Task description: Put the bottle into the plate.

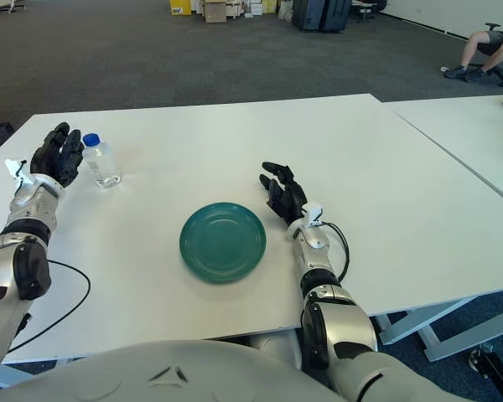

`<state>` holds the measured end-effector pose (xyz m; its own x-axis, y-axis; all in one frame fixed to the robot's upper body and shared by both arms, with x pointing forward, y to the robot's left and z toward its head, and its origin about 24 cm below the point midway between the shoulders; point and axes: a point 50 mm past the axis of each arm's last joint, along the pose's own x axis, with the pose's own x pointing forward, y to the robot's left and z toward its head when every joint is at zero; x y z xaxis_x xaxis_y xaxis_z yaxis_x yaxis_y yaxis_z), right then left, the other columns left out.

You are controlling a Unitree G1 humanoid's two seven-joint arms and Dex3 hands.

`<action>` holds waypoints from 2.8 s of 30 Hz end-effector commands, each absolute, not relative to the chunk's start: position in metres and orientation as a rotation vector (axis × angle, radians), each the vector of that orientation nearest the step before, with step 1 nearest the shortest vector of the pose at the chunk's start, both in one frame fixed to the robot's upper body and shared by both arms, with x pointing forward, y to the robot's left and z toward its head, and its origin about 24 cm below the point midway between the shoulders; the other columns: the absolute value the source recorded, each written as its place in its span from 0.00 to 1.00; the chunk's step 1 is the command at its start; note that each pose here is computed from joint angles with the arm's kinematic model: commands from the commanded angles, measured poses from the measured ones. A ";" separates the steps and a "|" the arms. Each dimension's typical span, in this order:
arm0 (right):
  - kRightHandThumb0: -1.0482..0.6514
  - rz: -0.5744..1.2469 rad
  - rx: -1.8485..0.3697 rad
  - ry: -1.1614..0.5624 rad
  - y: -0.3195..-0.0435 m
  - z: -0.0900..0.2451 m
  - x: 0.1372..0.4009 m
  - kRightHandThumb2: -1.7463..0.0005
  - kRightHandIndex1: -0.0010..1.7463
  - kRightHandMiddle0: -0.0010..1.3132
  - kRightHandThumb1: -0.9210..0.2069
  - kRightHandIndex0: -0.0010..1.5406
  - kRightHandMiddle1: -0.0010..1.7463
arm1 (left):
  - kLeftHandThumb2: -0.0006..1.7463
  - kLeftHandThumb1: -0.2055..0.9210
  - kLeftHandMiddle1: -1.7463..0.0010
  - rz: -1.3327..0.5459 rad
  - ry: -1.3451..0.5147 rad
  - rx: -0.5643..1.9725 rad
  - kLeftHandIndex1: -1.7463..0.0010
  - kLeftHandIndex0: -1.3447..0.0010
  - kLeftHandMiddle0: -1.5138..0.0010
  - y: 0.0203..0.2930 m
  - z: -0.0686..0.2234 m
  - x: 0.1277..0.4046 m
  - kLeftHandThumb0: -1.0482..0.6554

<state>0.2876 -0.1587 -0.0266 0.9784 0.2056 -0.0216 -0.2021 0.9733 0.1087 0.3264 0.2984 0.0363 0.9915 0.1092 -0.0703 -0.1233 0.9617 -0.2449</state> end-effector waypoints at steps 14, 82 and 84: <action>0.28 0.186 0.119 0.094 -0.162 -0.038 0.280 0.55 0.01 0.01 0.00 0.22 0.55 | 0.00 0.89 1.00 0.172 0.077 -0.089 0.81 1.00 0.92 0.280 0.044 0.342 0.24; 0.27 0.209 0.107 0.096 -0.165 -0.040 0.275 0.54 0.00 0.00 0.00 0.22 0.53 | 0.01 0.92 0.98 0.303 0.267 0.456 0.82 1.00 0.89 0.264 0.023 0.340 0.03; 0.26 0.207 0.110 0.098 -0.165 -0.040 0.275 0.55 0.00 0.00 0.00 0.21 0.53 | 0.01 0.92 0.98 0.297 0.267 0.455 0.82 1.00 0.88 0.261 0.023 0.342 0.03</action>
<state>0.2855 -0.1600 -0.0260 0.9742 0.2251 -0.0134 -0.2225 0.9693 0.1047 0.3313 0.2692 0.0129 0.9116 0.3549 -0.2072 -0.2238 0.8516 0.4741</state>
